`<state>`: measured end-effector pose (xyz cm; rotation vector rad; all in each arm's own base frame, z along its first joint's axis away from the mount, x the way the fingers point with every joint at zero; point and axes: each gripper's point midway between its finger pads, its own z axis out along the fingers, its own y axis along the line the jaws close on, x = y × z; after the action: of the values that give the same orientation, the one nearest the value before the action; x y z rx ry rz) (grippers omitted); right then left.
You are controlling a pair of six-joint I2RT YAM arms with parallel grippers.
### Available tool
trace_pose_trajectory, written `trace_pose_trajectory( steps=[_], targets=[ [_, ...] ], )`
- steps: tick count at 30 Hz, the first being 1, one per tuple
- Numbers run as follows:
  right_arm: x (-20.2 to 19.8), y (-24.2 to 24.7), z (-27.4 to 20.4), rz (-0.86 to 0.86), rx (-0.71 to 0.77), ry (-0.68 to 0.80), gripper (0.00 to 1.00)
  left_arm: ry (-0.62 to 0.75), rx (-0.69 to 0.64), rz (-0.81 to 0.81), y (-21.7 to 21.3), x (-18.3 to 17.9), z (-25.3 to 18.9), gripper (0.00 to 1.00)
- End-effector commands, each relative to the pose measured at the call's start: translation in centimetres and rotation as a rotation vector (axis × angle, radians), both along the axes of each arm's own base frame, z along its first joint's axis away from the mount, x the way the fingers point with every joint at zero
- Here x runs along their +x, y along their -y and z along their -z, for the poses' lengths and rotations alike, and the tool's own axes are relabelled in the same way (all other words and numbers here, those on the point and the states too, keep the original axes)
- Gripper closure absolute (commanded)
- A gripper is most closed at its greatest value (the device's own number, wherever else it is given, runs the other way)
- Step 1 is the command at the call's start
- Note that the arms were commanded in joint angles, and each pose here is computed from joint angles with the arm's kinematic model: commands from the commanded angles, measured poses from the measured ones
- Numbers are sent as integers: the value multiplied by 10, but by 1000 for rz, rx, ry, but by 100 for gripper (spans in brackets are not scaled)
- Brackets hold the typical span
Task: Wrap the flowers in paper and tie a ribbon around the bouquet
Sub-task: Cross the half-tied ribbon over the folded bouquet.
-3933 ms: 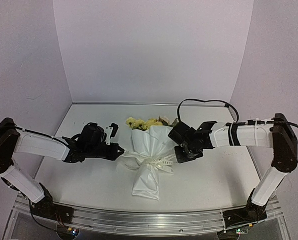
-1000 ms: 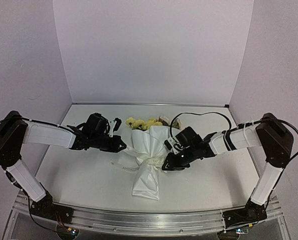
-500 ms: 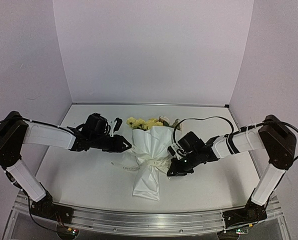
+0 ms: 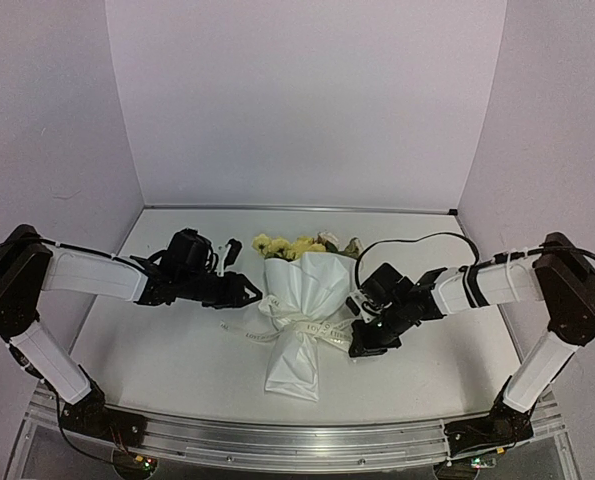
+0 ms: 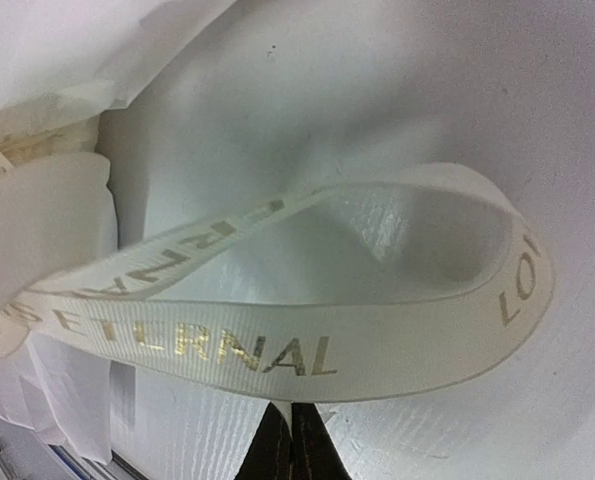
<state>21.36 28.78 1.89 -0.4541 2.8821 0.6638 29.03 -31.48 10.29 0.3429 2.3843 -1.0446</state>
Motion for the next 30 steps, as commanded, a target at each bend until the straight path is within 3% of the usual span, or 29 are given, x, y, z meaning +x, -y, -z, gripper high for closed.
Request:
trace_pose_trajectory(
  steps=[1,7,13,23,30],
  targets=[
    [-1,5,-11,-29,-47,35,100,55,-85,81,15,-3,-33,53],
    [0,3,-13,-43,-57,44,100,-14,-84,172,22,-19,-25,49],
    [1,0,-14,-50,-61,48,100,4,-17,222,27,-18,-16,45],
    [1,1,-14,-56,-67,53,100,131,215,283,27,16,-5,51],
    [1,3,-15,-54,-71,59,100,101,207,355,34,8,-6,54]
  ],
)
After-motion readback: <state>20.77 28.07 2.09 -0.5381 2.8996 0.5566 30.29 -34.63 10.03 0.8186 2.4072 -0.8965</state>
